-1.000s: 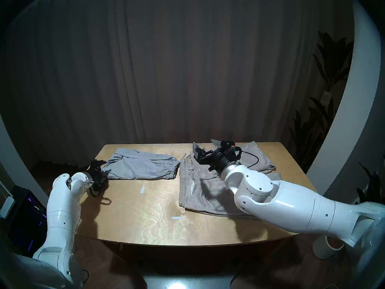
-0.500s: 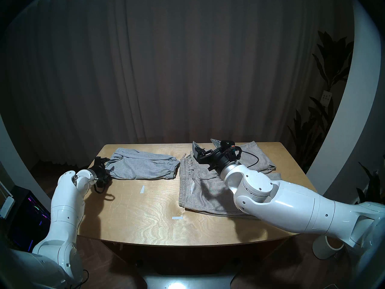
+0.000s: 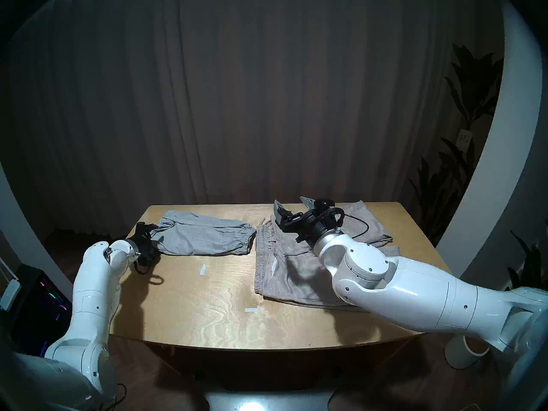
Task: Fold pants twice and stack them
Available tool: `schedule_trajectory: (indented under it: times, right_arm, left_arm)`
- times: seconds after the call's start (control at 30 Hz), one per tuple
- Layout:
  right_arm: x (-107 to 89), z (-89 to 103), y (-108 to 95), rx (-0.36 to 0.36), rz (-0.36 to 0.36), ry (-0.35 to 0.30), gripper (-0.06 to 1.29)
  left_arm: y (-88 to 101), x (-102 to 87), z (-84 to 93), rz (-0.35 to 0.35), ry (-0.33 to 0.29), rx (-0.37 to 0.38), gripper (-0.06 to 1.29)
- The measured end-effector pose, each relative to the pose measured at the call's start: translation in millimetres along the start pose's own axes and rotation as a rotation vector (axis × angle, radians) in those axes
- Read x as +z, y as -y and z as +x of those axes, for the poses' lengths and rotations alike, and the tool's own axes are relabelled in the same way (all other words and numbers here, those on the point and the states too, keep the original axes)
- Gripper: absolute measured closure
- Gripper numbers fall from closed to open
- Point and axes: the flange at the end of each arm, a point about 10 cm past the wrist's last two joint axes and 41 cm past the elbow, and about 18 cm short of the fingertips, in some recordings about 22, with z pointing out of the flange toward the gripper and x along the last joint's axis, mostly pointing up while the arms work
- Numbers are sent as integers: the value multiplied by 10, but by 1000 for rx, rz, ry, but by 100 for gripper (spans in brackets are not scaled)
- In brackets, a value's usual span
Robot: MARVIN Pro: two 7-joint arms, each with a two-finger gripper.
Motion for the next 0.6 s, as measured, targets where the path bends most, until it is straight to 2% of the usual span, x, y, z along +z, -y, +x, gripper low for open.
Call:
schedule_trajectory:
  times: [0.6]
  right_arm:
    - [-19, 27, -24, 0, -9, -16, 3]
  left_arm:
    - [-27, 127, -25, 40, -26, 15, 26]
